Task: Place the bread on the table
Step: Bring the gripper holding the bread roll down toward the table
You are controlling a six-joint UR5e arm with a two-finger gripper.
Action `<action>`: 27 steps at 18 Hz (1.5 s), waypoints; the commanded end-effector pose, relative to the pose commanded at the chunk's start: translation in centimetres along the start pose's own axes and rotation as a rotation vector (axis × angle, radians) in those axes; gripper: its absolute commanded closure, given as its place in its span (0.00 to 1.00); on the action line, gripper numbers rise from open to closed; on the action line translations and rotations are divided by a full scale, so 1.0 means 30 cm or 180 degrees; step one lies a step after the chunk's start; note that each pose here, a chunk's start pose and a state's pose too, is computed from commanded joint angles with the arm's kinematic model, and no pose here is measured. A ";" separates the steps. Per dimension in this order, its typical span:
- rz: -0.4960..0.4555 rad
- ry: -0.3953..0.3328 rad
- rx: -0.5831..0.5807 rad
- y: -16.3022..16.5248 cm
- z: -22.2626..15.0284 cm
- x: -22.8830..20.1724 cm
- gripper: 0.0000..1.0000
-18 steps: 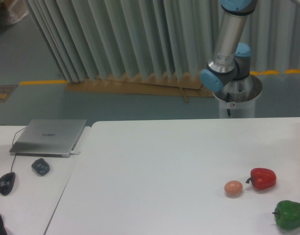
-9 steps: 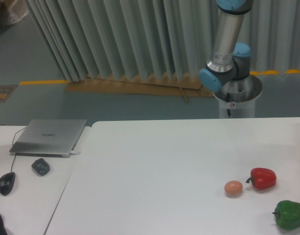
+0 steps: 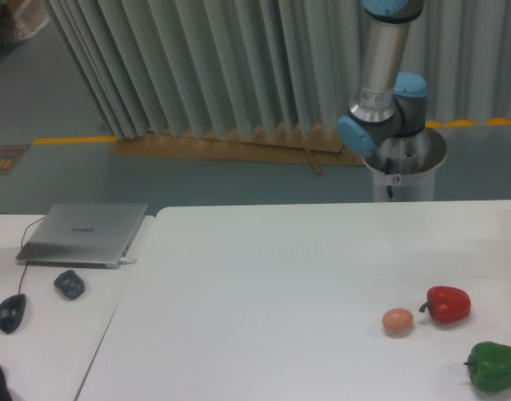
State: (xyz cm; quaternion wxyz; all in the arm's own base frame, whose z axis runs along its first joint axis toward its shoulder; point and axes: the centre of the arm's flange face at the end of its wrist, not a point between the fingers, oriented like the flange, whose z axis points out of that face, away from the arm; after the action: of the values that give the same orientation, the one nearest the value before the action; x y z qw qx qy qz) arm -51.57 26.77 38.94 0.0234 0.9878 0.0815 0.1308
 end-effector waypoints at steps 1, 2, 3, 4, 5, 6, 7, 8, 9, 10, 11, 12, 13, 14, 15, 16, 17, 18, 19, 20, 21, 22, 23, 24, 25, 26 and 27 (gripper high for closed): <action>-0.0003 -0.0014 -0.0016 -0.037 0.002 0.030 0.72; -0.0040 -0.0037 -0.0061 -0.086 0.012 0.062 0.72; -0.0008 -0.0066 -0.0100 -0.118 0.016 0.089 0.72; 0.0025 -0.0083 -0.0104 -0.139 0.016 0.105 0.72; 0.0044 -0.0083 -0.0107 -0.155 0.020 0.113 0.72; 0.0053 -0.0094 -0.0108 -0.167 0.019 0.120 0.72; 0.0016 -0.0152 -0.0084 -0.198 0.022 0.131 0.72; -0.0012 -0.0199 -0.0058 -0.230 0.027 0.143 0.72; -0.0038 -0.0222 -0.0060 -0.269 0.046 0.155 0.72; -0.0077 -0.0258 -0.0071 -0.299 0.059 0.163 0.72; -0.0092 -0.0286 -0.0070 -0.331 0.075 0.172 0.72; -0.0081 -0.0317 -0.0056 -0.351 0.079 0.181 0.72; -0.0065 -0.0350 -0.0037 -0.363 0.079 0.185 0.71; -0.0054 -0.0371 -0.0025 -0.368 0.087 0.187 0.72; -0.0023 -0.0419 -0.0003 -0.383 0.084 0.197 0.72; -0.0005 -0.0464 0.0033 -0.392 0.076 0.198 0.72; 0.0007 -0.0495 0.0047 -0.399 0.075 0.202 0.71; 0.0028 -0.0527 0.0067 -0.409 0.074 0.205 0.71; 0.0052 -0.0591 0.0110 -0.427 0.076 0.211 0.71; 0.0042 -0.0624 0.0148 -0.432 0.070 0.207 0.71; 0.0024 -0.0637 0.0165 -0.436 0.068 0.209 0.71; 0.0014 -0.0644 0.0165 -0.444 0.072 0.218 0.70; 0.0006 -0.0656 0.0180 -0.453 0.069 0.222 0.70; -0.0021 -0.0682 0.0205 -0.455 0.065 0.221 0.70; -0.0019 -0.0684 0.0187 -0.455 0.072 0.222 0.70; -0.0019 -0.0684 0.0187 -0.455 0.072 0.222 0.70; -0.0014 -0.0681 0.0190 -0.457 0.073 0.225 0.68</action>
State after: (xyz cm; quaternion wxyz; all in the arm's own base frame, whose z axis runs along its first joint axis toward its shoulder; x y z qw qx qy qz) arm -46.69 41.35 37.63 0.0028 0.9962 0.0845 0.0221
